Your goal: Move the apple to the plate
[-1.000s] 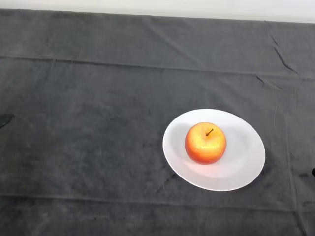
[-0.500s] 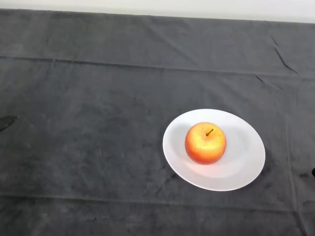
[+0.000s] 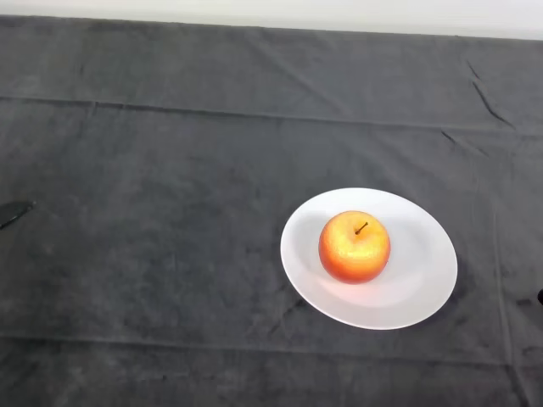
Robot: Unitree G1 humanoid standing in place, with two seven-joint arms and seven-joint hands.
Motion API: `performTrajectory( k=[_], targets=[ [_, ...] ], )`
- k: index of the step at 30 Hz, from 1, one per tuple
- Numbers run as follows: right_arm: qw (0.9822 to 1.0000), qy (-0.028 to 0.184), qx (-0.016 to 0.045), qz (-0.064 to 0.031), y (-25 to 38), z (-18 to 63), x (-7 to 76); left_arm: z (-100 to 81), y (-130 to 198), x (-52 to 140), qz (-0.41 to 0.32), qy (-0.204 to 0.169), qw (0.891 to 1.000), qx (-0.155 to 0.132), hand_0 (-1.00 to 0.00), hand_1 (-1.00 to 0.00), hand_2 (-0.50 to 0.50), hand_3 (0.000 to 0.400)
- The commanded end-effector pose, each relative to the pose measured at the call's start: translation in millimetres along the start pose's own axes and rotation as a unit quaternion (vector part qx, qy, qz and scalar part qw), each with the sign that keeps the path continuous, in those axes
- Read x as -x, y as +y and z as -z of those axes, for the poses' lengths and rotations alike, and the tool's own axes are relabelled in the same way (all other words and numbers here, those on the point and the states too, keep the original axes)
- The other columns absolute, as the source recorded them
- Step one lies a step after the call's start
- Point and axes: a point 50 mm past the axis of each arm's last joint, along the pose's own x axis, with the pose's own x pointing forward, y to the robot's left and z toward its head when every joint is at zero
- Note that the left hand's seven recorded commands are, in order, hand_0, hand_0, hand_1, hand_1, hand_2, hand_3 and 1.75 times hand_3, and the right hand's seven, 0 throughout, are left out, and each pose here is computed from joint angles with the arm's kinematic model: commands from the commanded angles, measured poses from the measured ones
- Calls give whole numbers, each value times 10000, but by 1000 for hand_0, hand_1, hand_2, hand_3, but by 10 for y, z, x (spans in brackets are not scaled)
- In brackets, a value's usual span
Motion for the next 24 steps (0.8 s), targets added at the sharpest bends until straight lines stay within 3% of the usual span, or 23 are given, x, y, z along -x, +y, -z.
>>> performTrajectory(
  k=[1, 24],
  targets=[
    [9896, 1395, 323, 162, -184, 529, 482, -17, 5, -96, -221, -118, 9997, 8, 0, 0, 0, 0],
    [9896, 1395, 323, 162, -185, 529, 482, -14, -45, -79, -166, -92, 9998, 23, 0, 0, 0, 0]
  ],
)
